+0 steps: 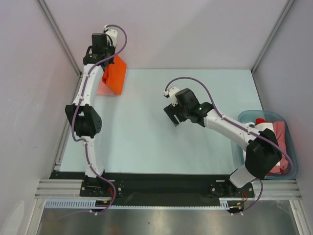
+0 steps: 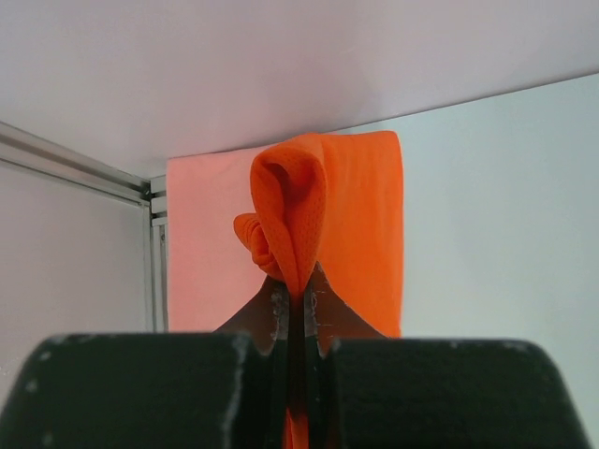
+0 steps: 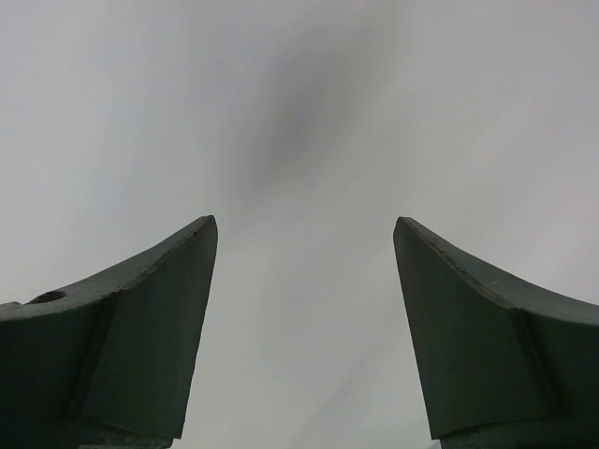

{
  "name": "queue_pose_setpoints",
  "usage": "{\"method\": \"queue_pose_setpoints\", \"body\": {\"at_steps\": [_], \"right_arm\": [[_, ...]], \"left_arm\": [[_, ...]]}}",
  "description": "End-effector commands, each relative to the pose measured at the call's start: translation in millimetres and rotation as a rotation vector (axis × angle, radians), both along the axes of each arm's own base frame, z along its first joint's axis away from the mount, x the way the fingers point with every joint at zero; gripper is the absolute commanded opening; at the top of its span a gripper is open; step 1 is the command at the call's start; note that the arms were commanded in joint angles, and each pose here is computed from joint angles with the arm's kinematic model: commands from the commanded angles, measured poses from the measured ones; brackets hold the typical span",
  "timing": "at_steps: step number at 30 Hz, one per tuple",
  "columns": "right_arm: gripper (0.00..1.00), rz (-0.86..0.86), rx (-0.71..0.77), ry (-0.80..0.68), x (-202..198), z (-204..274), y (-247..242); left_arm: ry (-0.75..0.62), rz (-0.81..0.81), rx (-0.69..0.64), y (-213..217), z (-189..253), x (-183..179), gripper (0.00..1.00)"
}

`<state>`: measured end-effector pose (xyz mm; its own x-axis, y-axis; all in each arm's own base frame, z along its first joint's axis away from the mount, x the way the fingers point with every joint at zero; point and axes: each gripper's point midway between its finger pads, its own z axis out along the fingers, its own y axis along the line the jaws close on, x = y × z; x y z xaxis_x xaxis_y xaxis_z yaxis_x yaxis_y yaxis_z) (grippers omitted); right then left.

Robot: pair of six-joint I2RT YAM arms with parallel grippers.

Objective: Fold and stack the t-shirts
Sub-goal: Neatly place the folded tshirt to the corner

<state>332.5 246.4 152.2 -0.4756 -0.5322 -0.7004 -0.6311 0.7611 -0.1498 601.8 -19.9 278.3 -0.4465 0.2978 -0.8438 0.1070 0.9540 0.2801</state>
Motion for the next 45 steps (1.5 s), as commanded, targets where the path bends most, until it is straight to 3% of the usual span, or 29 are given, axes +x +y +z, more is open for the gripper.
{"method": "queue_pose_setpoints", "body": {"at_steps": [1,45], "right_arm": [[0.8,-0.01,0.048,-0.033,10,20,12],[0.8,0.042,-0.01,0.044,30,-5,61]], "left_arm": [[-0.096,-0.01,0.011,9,26,13,0.0],[-0.146,0.085,-0.05,102,-20,63,0.0]]}}
